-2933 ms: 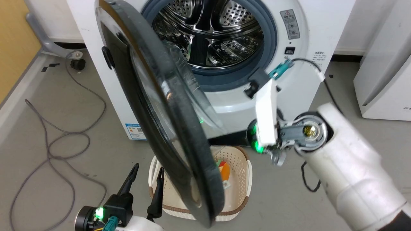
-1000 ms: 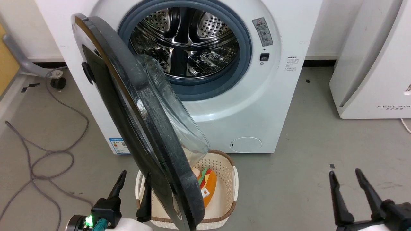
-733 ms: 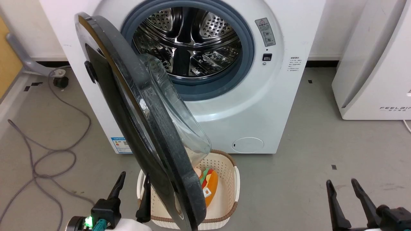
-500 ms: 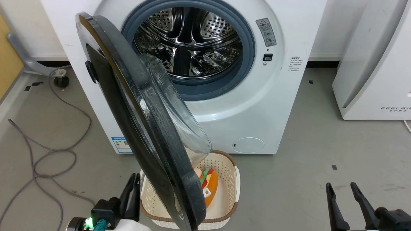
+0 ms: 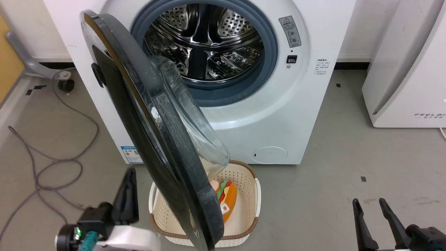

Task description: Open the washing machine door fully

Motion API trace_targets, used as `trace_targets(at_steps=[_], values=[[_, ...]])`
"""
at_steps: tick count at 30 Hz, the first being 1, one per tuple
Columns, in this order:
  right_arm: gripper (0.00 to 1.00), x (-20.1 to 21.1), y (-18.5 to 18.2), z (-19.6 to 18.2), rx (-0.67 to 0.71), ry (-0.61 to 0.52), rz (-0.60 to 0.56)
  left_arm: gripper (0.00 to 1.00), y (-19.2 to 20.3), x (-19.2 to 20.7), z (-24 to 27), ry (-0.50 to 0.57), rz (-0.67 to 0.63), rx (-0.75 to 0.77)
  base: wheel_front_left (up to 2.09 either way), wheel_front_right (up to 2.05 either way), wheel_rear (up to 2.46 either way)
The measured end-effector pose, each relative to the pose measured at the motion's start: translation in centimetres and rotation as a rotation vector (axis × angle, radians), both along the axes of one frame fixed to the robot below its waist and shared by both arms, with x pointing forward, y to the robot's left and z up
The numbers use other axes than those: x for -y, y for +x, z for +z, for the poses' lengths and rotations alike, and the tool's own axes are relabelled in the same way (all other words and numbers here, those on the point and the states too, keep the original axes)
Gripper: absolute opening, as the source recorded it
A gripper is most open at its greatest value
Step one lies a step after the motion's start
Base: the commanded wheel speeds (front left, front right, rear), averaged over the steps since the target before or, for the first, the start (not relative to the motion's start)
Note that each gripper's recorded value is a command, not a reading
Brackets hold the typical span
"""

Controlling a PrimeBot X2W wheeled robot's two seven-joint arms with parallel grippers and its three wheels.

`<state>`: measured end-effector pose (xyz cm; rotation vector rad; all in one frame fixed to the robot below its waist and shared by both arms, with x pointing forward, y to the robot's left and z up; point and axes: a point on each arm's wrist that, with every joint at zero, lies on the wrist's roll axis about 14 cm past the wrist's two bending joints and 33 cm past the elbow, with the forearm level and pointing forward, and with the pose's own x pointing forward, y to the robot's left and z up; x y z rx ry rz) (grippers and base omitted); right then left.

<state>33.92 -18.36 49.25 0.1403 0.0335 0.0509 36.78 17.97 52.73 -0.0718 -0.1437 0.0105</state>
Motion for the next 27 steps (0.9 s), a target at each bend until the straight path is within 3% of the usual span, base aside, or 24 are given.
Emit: trace_targets(at_steps=[14, 21, 27], values=[[1.00, -0.1, 0.0, -0.2, 0.002, 0.020, -0.002, 0.00, -2.1, 1.2, 14.2, -0.039, -0.023, 0.450, 0.00, 0.00, 0.00], [1.00, -0.2, 0.1, -0.7, -0.013, 0.023, 0.002, 0.00, -5.0, 4.4, 20.2, -0.116, -0.167, 0.660, 0.00, 0.00, 0.00], [1.00, -0.2, 0.4, -0.8, -0.012, 0.023, 0.001, 0.00, -6.8, 7.7, 22.1, -0.158, -0.312, 0.731, 0.00, 0.00, 0.00]])
